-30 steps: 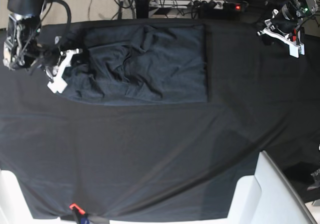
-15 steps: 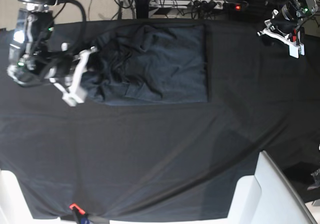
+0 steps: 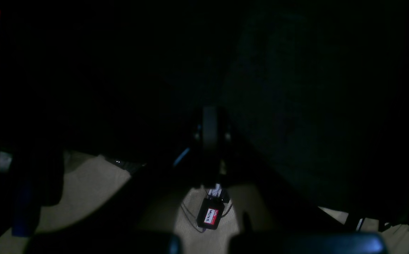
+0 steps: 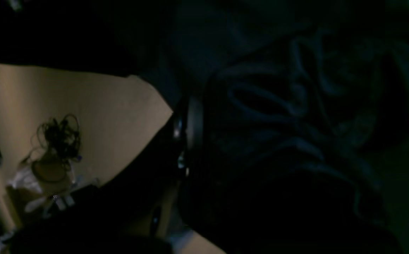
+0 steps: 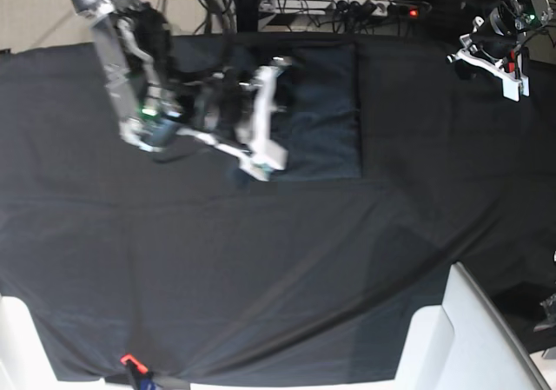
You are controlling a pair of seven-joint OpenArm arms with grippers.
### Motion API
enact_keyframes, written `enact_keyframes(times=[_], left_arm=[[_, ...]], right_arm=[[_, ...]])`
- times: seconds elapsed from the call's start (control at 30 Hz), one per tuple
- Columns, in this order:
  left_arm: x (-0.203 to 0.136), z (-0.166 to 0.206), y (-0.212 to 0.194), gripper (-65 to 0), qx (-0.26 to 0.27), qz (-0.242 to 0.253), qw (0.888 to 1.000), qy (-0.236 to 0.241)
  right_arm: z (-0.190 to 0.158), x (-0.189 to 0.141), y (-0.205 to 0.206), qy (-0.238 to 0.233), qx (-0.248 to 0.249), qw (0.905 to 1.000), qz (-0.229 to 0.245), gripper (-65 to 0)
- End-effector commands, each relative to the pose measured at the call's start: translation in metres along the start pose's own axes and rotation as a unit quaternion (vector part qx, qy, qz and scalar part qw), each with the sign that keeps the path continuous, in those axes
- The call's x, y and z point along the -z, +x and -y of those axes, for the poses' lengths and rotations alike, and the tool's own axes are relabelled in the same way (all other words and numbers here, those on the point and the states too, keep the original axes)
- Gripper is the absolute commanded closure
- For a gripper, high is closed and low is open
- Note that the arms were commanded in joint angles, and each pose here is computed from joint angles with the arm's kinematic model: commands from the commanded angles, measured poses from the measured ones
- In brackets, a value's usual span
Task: Fold the T-shirt properly
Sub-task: 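Lift the short end with the right gripper and fold it over the middle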
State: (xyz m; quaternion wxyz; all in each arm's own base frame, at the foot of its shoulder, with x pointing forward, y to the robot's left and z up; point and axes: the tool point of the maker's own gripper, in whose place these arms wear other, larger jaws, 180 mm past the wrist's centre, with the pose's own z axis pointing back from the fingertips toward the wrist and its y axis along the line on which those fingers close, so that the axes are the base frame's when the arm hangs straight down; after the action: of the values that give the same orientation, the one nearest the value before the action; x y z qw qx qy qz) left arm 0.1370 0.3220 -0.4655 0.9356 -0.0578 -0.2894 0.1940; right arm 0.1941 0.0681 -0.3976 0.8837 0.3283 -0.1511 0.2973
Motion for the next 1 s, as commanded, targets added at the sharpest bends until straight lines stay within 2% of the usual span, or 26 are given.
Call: enact_keyframes(times=[0.0, 0.2, 0.3, 0.7, 0.87, 0.97], left_arm=[[-0.004, -0.003, 0.012, 0.0, 0.007, 0.018, 1.0, 0.0], [-0.005, -0.004, 0.012, 0.0, 0.007, 0.018, 1.0, 0.001], [-0.005, -0.004, 0.012, 0.0, 0.007, 0.018, 1.0, 0.001], [-0.01, -0.01, 0.021, 0.0, 0.021, 0.022, 0.999, 0.008], [-0.022, -0.015, 0.029, 0.0, 0.048, 0.028, 0.998, 0.016], [-0.028, -0.012, 0.033, 0.0, 0.061, 0.034, 0.997, 0.016]], right_arm=[[0.002, 0.0, 0.014, -0.001, 0.002, 0.9999, 0.017, -0.5], [0.009, 0.024, 0.011, -0.002, 0.012, 0.9998, -0.017, -0.5], [0.015, 0.036, 0.005, -0.012, 0.035, 0.9988, -0.032, -0.5], [0.008, 0.047, 0.016, -0.024, 0.022, 0.9989, -0.034, -0.5], [0.015, 0.058, 0.015, -0.025, 0.04, 0.9976, -0.051, -0.5], [0.014, 0.06, 0.018, -0.024, 0.037, 0.998, -0.045, -0.5]])
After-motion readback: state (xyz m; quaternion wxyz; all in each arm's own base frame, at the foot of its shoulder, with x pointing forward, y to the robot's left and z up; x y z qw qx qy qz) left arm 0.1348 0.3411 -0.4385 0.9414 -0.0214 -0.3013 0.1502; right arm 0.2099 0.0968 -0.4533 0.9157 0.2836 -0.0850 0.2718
